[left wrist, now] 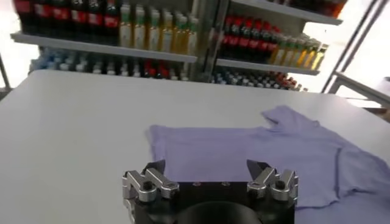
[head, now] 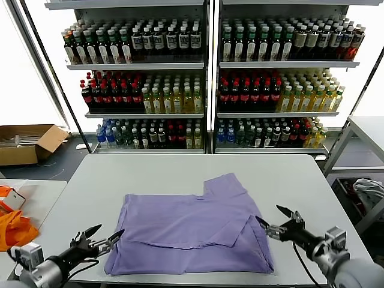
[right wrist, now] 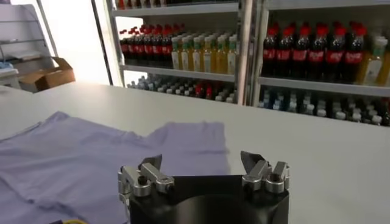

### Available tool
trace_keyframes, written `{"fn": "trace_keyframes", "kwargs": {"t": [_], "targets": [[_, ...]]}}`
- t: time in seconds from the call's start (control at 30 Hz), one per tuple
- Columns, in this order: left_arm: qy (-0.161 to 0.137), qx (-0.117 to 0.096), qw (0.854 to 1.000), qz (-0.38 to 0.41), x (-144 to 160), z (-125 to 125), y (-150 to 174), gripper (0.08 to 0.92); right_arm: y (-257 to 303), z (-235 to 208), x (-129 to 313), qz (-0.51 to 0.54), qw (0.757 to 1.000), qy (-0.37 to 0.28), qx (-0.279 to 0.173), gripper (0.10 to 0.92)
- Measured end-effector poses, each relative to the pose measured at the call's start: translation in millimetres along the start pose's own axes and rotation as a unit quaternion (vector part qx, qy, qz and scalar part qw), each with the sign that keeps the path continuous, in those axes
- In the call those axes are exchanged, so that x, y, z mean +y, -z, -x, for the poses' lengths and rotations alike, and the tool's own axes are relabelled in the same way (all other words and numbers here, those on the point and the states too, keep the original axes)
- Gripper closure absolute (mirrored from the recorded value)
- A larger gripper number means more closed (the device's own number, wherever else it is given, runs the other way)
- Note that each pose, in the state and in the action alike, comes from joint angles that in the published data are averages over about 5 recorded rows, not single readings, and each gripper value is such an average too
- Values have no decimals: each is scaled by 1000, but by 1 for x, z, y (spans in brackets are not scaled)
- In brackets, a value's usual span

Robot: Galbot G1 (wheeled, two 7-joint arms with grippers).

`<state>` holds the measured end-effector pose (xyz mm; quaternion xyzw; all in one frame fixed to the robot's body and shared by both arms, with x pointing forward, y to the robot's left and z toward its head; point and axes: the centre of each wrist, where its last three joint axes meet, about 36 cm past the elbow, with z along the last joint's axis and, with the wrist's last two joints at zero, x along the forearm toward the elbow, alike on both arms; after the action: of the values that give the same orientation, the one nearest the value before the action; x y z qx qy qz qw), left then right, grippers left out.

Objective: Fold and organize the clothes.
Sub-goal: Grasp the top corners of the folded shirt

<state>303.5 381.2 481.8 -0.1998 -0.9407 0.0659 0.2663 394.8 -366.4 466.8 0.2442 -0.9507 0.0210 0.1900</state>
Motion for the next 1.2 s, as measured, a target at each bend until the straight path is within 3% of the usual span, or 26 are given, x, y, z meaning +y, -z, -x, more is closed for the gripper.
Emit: {"fn": "trace_keyframes", "kwargs": {"t": [0.2, 0.6, 0.9, 1.2], "targets": [[-32, 2, 999, 21, 36, 37, 14, 177, 9, 55, -28, 18, 1000, 11, 10, 199], [-48, 21, 999, 16, 93, 114, 25, 176, 23, 146, -48, 39, 998, 30, 39, 200], [-47, 32, 998, 7, 112, 158, 31, 176, 28, 187, -49, 48, 997, 35, 59, 200], [-46, 35, 998, 1, 116, 177, 30, 177, 23, 213, -42, 50, 995, 39, 76, 200]]}}
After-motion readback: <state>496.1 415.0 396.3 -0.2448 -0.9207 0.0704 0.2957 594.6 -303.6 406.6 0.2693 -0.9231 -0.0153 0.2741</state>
